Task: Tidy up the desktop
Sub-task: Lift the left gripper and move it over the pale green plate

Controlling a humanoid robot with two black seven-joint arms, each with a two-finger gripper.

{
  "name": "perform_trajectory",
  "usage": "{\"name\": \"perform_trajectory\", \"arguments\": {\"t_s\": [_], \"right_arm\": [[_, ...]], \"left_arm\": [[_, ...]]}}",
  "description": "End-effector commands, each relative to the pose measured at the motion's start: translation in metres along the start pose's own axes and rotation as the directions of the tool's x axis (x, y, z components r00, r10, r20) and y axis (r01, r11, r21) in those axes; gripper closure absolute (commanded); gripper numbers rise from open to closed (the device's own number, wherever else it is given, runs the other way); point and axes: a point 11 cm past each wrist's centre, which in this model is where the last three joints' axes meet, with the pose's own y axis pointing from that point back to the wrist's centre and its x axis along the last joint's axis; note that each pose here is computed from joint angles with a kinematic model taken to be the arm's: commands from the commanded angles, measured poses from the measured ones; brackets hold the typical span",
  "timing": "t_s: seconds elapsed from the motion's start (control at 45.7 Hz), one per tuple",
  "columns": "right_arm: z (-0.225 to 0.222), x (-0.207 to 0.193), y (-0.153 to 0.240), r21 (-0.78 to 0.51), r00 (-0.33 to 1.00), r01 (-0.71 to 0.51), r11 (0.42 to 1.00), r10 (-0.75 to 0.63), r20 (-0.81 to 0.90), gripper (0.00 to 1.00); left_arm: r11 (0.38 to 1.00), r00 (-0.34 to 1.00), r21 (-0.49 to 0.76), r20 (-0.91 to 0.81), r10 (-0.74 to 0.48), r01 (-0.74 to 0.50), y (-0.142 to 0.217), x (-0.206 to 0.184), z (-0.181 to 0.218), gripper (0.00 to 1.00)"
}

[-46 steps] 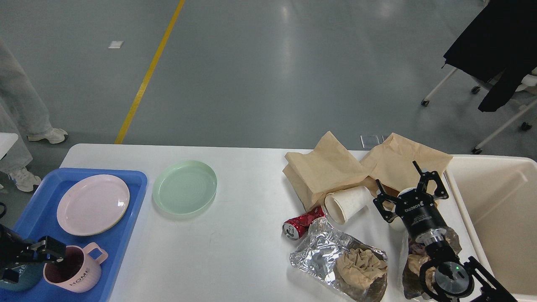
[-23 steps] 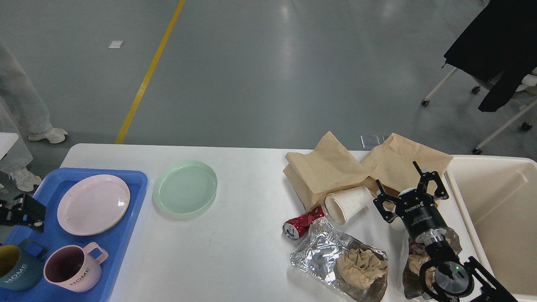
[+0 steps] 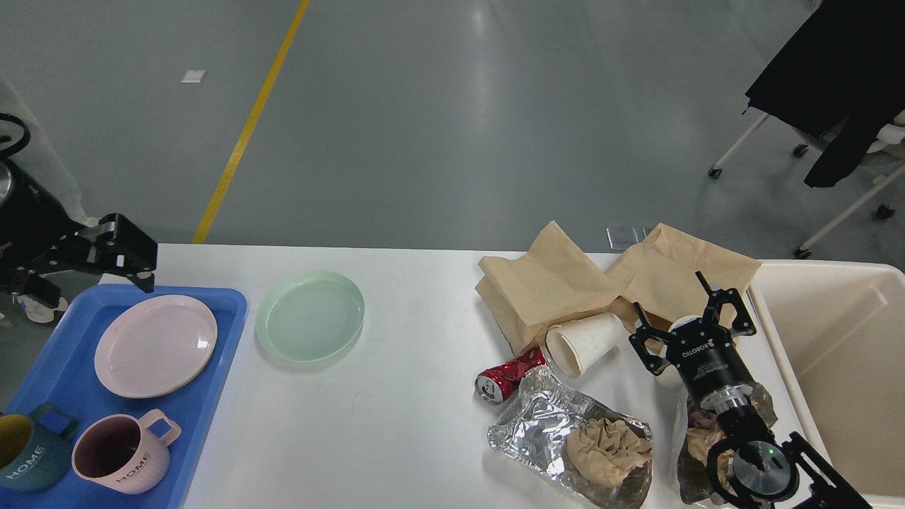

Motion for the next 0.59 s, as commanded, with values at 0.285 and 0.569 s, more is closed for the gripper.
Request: {"name": "perform_trajectory", "arguments": {"t_s": [0.285, 0.569], "right_arm": [[0.000, 0.000, 0.000, 0.000, 1.000, -0.001, 1.000, 0.001, 0.000, 0.00], [0.000, 0.000, 0.001, 0.000, 1.000, -0.001, 1.000, 0.001, 0.001, 0.00]], "left_arm": [[0.993, 0.988, -0.107, 0.154, -0.024, 0.041, 0.019, -0.038, 0.092, 0.04], [0.990, 0.987, -0.098, 0.139, -0.085, 0.099, -0.011, -0.035, 0.088, 0.04]]}}
